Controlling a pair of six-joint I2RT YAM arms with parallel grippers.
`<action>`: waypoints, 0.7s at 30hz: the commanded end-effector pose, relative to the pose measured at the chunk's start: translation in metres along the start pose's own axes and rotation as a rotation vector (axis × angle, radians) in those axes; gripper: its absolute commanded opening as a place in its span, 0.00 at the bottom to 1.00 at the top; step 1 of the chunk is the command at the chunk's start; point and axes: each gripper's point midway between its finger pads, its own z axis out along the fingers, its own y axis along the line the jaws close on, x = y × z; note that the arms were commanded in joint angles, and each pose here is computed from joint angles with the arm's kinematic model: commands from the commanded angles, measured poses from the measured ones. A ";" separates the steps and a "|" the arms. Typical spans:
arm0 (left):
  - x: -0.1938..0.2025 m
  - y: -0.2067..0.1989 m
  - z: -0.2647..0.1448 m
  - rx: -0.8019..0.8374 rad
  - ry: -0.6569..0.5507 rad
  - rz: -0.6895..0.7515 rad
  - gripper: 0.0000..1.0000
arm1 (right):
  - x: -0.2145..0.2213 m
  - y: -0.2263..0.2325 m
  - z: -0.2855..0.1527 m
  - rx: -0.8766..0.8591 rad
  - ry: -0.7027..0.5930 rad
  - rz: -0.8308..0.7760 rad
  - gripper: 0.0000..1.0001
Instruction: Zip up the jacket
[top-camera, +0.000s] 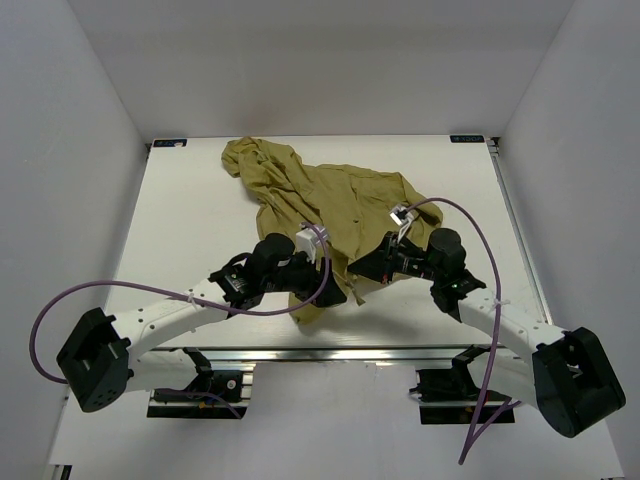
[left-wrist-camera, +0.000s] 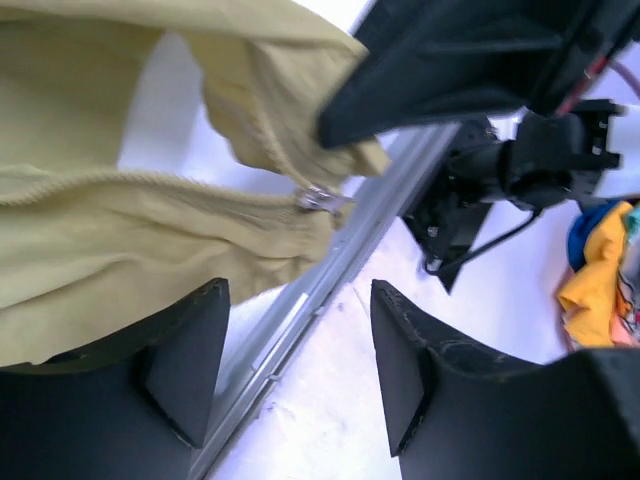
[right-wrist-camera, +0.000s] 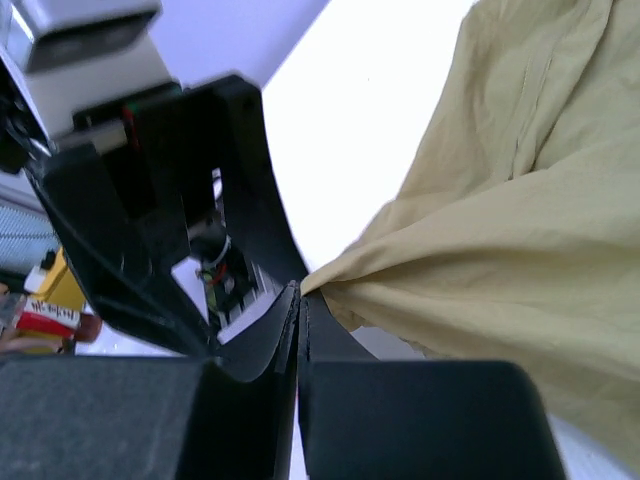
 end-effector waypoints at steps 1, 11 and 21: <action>-0.014 -0.001 -0.008 -0.048 -0.051 -0.021 0.69 | 0.003 0.004 -0.001 -0.024 0.049 -0.044 0.00; 0.004 0.005 -0.006 -0.016 -0.017 -0.161 0.87 | 0.021 0.001 -0.007 -0.009 0.063 0.036 0.00; 0.035 -0.009 0.014 0.150 0.117 -0.286 0.97 | 0.022 -0.005 -0.011 0.068 -0.025 0.208 0.00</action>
